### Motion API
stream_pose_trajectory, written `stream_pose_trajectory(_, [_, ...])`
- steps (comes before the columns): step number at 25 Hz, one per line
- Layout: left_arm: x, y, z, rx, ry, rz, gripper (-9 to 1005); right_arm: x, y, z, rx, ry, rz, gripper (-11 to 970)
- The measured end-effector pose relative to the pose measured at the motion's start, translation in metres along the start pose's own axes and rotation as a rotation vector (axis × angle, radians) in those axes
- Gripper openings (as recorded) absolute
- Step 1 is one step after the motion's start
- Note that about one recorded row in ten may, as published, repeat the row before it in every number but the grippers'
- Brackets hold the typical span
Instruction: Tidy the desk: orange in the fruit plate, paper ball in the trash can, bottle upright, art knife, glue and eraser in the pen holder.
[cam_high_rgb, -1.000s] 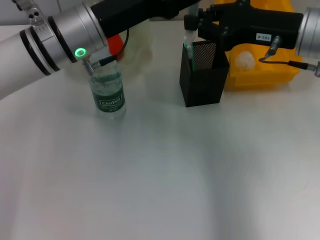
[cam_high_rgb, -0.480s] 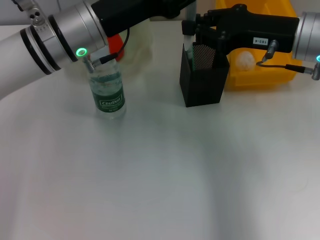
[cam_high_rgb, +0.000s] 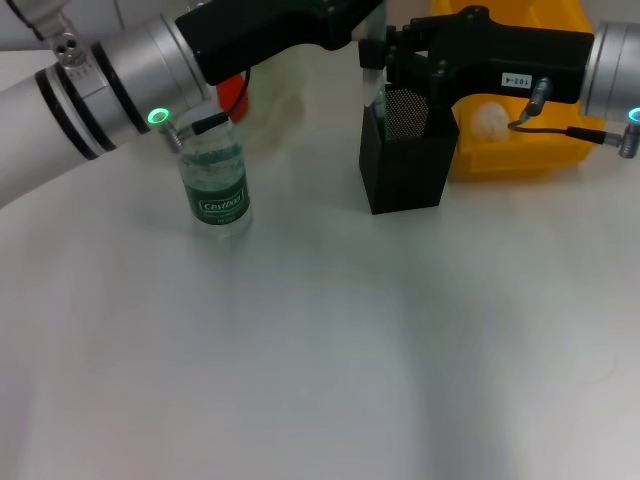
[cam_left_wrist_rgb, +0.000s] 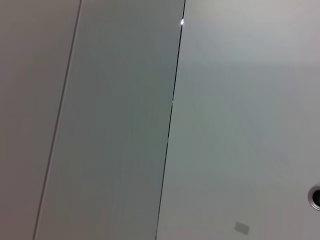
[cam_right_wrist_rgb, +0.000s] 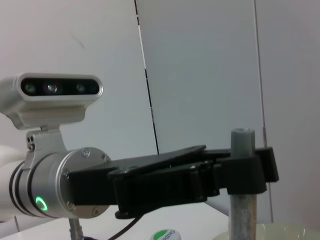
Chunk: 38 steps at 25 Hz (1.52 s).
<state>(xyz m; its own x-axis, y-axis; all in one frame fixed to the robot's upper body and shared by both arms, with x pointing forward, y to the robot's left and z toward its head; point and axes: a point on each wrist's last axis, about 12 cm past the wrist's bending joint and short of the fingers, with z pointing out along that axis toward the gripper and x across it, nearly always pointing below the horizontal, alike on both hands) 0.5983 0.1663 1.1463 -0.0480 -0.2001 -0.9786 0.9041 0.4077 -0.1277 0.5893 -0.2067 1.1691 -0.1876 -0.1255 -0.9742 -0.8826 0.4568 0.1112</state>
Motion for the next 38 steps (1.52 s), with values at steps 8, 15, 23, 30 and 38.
stream_pose_trajectory(8, [-0.007, 0.000, -0.005, -0.004, -0.070, 0.038, 173, 0.005, 0.000, 0.001, -0.004, -0.036, 0.056, 158])
stream_pose_trajectory(15, [-0.014, -0.001, -0.008, -0.010, -0.152, 0.051, 169, 0.011, -0.001, -0.008, -0.005, -0.092, 0.126, 161])
stream_pose_trajectory(23, [-0.010, -0.004, -0.003, 0.014, -0.138, 0.042, 154, 0.007, -0.001, -0.011, -0.012, -0.141, 0.104, 217])
stream_pose_trajectory(30, [-0.007, -0.005, -0.011, 0.007, -0.145, 0.029, 156, 0.007, 0.000, -0.010, -0.014, -0.148, 0.069, 197])
stream_pose_trajectory(38, [-0.003, -0.005, -0.025, -0.034, -0.180, 0.006, 179, 0.004, 0.001, -0.008, -0.017, -0.177, 0.041, 162])
